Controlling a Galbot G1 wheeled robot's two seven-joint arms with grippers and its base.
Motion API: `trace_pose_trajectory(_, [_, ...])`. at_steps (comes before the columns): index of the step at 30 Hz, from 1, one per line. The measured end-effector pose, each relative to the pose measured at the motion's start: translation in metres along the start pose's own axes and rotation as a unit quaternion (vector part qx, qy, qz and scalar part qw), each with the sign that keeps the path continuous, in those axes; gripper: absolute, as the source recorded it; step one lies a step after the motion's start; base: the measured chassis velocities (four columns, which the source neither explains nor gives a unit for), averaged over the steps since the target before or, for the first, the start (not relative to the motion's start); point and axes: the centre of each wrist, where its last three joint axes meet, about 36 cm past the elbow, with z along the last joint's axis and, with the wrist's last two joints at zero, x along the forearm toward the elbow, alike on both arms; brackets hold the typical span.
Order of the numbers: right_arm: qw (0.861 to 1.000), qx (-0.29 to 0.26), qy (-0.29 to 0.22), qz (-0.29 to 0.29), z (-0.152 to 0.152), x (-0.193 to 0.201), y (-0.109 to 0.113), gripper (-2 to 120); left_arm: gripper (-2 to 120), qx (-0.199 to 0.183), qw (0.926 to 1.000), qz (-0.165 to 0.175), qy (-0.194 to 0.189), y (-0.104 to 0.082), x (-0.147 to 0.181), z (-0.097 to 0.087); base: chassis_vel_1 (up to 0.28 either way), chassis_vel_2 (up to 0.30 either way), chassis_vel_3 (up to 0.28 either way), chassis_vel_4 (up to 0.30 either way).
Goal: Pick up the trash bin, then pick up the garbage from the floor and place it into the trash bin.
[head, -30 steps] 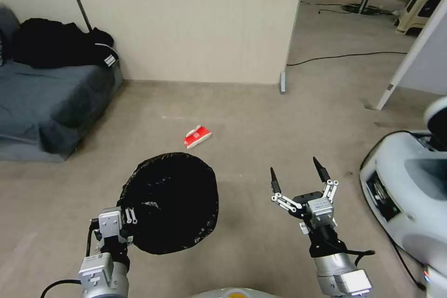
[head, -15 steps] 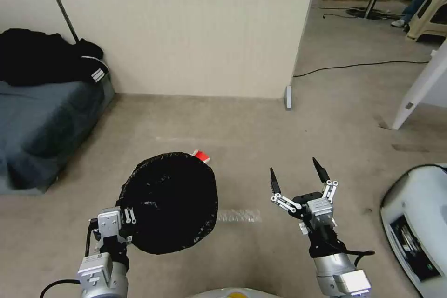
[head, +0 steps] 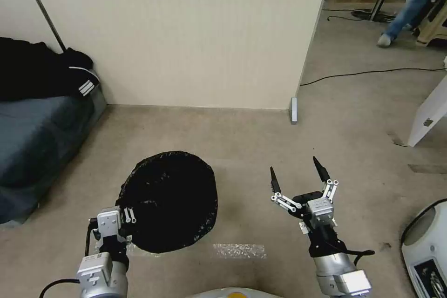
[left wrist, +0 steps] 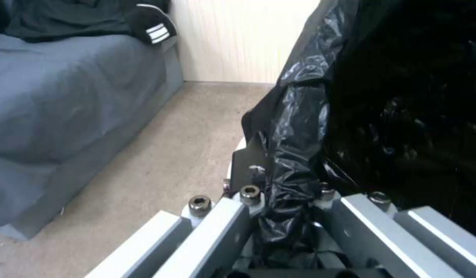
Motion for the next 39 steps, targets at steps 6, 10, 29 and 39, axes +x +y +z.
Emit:
trace_pose_trajectory(6, [1.000,0.000,-0.004,0.000,0.0001,-0.0002,-0.0003,100,1,0.003,1.0000,0.000,0.001,0.0000,0.0000,-0.0001,0.035,-0.014,-0.038,0.020])
trace_pose_trajectory(10, [1.000,0.001,-0.005,-0.001,0.0002,-0.0001,-0.0004,100,1,0.003,1.0000,0.001,0.001,-0.0002,0.0000,-0.0002,0.000,0.000,0.000,0.000])
trace_pose_trajectory(29, [1.000,0.006,-0.007,-0.003,0.0011,0.0003,-0.0011,100,1,0.003,1.0000,0.002,0.000,-0.0006,0.0000,-0.0003,0.039,0.038,0.036,0.042])
trace_pose_trajectory(39, [1.000,0.007,-0.008,-0.004,0.0013,0.0005,-0.0013,100,1,0.005,1.0000,0.003,-0.002,-0.0013,0.0002,-0.0003,0.054,0.042,0.052,0.052])
